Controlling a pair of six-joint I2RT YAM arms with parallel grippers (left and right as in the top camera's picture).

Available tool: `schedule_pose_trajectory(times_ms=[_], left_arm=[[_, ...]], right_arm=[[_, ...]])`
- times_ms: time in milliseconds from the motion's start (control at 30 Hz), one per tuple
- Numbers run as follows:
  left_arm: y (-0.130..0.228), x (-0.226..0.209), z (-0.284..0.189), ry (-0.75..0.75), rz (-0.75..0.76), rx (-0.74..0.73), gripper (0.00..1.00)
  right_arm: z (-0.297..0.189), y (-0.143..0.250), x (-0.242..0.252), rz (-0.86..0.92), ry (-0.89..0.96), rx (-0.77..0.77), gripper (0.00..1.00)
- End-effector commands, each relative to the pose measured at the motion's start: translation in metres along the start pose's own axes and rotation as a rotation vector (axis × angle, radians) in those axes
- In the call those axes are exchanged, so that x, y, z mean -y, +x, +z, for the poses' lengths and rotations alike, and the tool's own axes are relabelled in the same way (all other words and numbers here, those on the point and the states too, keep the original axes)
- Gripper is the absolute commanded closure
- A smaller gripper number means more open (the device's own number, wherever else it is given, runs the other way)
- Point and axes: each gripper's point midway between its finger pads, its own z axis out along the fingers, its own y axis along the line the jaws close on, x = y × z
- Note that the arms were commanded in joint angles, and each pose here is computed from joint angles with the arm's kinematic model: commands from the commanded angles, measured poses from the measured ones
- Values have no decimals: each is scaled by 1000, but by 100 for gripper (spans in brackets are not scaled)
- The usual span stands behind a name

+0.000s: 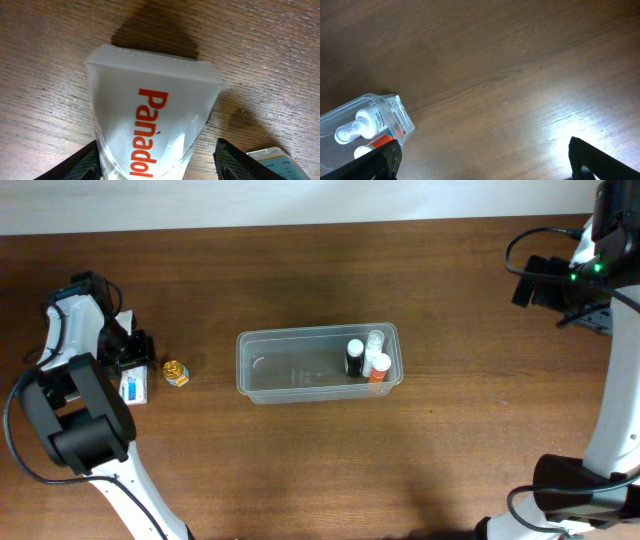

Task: Pack container
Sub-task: 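Move left gripper to white toothpaste box and grasp it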

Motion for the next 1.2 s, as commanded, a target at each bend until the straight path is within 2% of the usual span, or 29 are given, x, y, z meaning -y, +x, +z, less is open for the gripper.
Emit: schedule_pose_trajectory(times_ms=[0, 167, 467, 567, 633, 667, 767, 833, 1167], left_arm=[[2, -3, 4, -6, -81, -15, 29], [3, -3, 3, -6, -125, -18, 34], [11, -2, 14, -4, -169, -41, 36], [14, -1, 18, -4, -174, -49, 45], [14, -1, 18, -4, -181, -50, 57], [14, -1, 18, -4, -189, -50, 57], [14, -1, 18, 0, -195, -49, 67], [14, 0, 18, 2, -196, -50, 70], [2, 20, -1, 129, -197, -26, 70]], right_arm=[[-3, -1, 3, 12, 10, 14, 2], [-3, -1, 3, 12, 10, 14, 2], [-3, -1, 3, 12, 10, 14, 2], [-3, -1, 3, 12, 10, 14, 2], [-3, -1, 3, 12, 10, 14, 2], [-3, -1, 3, 12, 10, 14, 1], [-3, -1, 3, 12, 10, 14, 1], [-3, -1, 3, 12, 10, 14, 2], [-3, -1, 3, 12, 10, 14, 2]])
